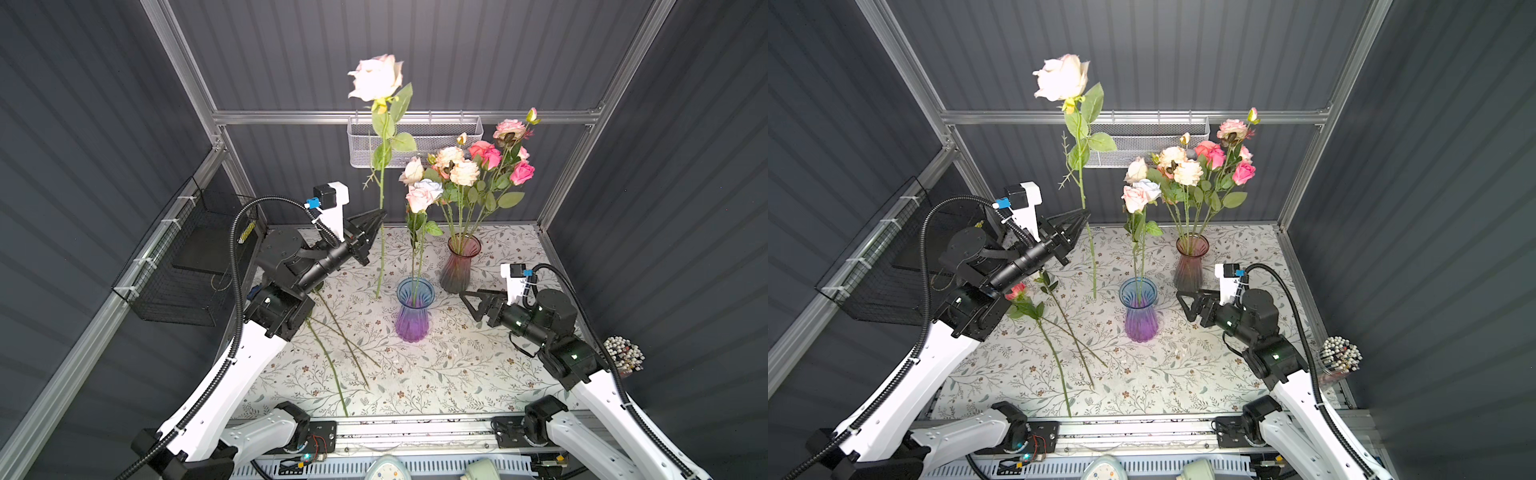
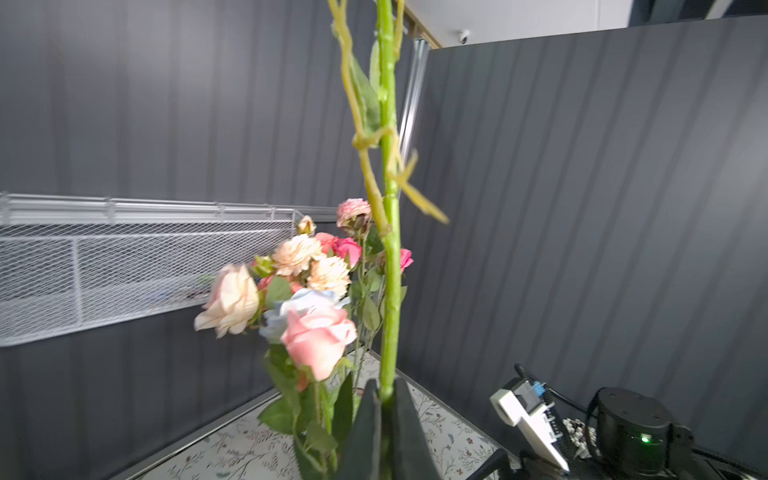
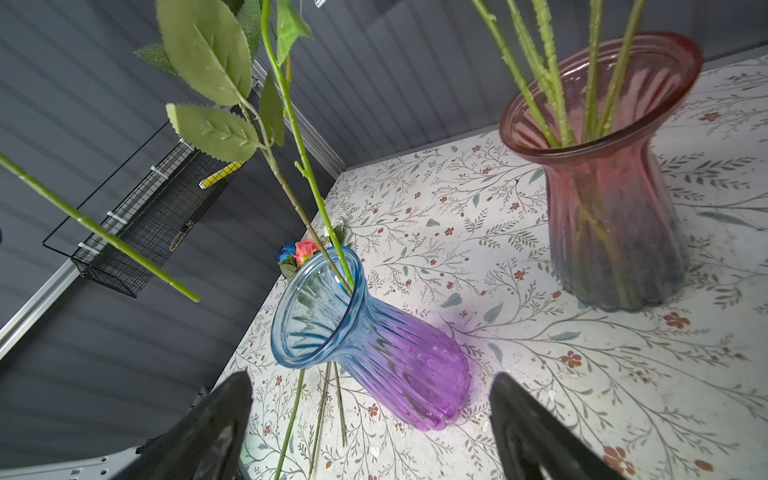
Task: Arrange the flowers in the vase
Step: 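Lift the white rose high with the left gripper over the blue-purple vase, then lower the white rose stem into the blue-purple vase and open the left gripper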
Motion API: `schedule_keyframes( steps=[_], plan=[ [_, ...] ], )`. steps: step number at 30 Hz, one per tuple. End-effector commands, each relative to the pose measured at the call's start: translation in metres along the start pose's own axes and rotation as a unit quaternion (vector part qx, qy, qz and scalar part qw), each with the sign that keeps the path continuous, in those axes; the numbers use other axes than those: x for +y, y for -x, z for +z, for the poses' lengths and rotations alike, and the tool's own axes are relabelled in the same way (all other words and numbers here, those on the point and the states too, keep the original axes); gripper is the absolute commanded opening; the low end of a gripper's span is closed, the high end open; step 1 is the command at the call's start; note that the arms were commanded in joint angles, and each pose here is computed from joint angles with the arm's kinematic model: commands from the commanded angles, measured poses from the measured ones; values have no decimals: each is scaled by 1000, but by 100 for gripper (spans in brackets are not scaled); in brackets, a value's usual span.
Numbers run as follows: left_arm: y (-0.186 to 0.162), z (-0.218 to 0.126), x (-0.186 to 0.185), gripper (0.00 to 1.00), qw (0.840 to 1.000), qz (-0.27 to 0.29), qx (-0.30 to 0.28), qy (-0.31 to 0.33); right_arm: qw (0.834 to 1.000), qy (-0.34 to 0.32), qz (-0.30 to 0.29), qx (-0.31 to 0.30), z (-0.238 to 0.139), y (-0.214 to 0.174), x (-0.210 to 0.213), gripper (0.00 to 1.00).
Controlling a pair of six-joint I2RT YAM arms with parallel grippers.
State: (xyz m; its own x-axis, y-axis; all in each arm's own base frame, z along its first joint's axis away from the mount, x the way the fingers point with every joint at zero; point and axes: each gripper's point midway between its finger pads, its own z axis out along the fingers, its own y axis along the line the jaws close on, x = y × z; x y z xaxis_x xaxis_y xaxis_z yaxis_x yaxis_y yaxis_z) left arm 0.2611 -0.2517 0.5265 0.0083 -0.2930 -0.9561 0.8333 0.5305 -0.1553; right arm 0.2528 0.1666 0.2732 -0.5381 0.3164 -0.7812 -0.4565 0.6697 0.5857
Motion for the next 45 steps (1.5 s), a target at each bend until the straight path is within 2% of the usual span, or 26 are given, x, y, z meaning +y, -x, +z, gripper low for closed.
schedule_keyframes(
  steps=[1,10,12,19,29,33,36,45],
  plan=[
    [16,8,-26,0,998,26,-26,-43,1000,0,-11,-16,-6,9,4,91],
    [-29,53,-69,0,993,26,2,-113,1000,-10,-12,-14,-5,6,-1,91],
    [-18,58,-78,0,992,31,-14,-123,1000,-12,-13,-12,-5,4,-2,91],
    [-26,72,-93,0,989,33,-13,-140,1000,-11,-10,-12,-3,2,-4,91],
    [-56,89,-71,0,990,112,6,-89,1000,-13,-7,-8,-2,-2,-7,91],
    [-80,96,-65,0,991,102,27,-85,1000,-13,-5,-8,-3,-4,-8,91],
    [-114,95,-54,0,993,79,52,-69,1000,-14,-3,-7,-2,-6,-10,91],
    [-178,75,-35,0,994,27,101,-32,1000,-16,-4,-4,1,-8,-12,91]
  ],
)
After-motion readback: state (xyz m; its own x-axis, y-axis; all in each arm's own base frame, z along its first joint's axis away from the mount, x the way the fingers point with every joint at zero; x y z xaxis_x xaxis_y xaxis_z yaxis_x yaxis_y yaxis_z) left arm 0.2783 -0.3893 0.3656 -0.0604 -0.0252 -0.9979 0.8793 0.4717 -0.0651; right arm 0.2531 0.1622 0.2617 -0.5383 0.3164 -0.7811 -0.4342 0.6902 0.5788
